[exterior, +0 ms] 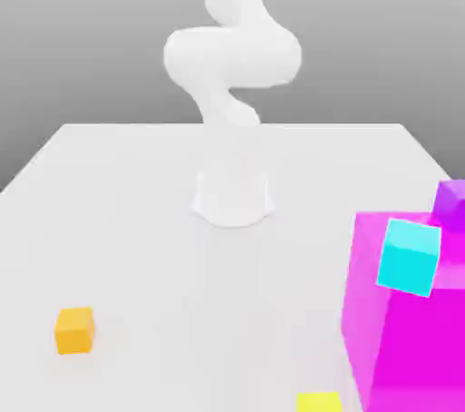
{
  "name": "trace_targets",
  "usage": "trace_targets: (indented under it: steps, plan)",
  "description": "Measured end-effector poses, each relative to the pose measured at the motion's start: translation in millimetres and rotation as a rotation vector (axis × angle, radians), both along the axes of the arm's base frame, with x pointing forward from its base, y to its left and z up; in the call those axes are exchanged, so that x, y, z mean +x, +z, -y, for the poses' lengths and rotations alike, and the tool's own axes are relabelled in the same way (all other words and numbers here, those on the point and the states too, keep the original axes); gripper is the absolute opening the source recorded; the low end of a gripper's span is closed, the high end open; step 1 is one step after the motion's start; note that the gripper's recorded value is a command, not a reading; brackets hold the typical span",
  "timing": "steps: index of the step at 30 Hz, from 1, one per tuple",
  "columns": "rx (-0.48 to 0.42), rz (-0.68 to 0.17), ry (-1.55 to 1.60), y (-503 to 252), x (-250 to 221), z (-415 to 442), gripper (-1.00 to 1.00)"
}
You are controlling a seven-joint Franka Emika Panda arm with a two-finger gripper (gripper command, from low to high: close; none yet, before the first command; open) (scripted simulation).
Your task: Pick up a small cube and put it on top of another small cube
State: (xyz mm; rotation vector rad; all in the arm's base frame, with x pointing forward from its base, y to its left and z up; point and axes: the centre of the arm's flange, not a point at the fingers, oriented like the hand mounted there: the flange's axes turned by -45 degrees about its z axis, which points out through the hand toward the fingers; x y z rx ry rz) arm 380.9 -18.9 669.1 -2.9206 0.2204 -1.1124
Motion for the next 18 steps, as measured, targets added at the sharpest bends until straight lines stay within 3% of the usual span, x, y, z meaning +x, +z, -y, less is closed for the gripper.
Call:
trace_targets:
  steps: [9, 18]
  plan:
    - [0.192, -0.239, -0.445, -173, 72, 91, 0.0]
    - [0.383, -0.442, -0.917, -354, 51, 182, 0.0]
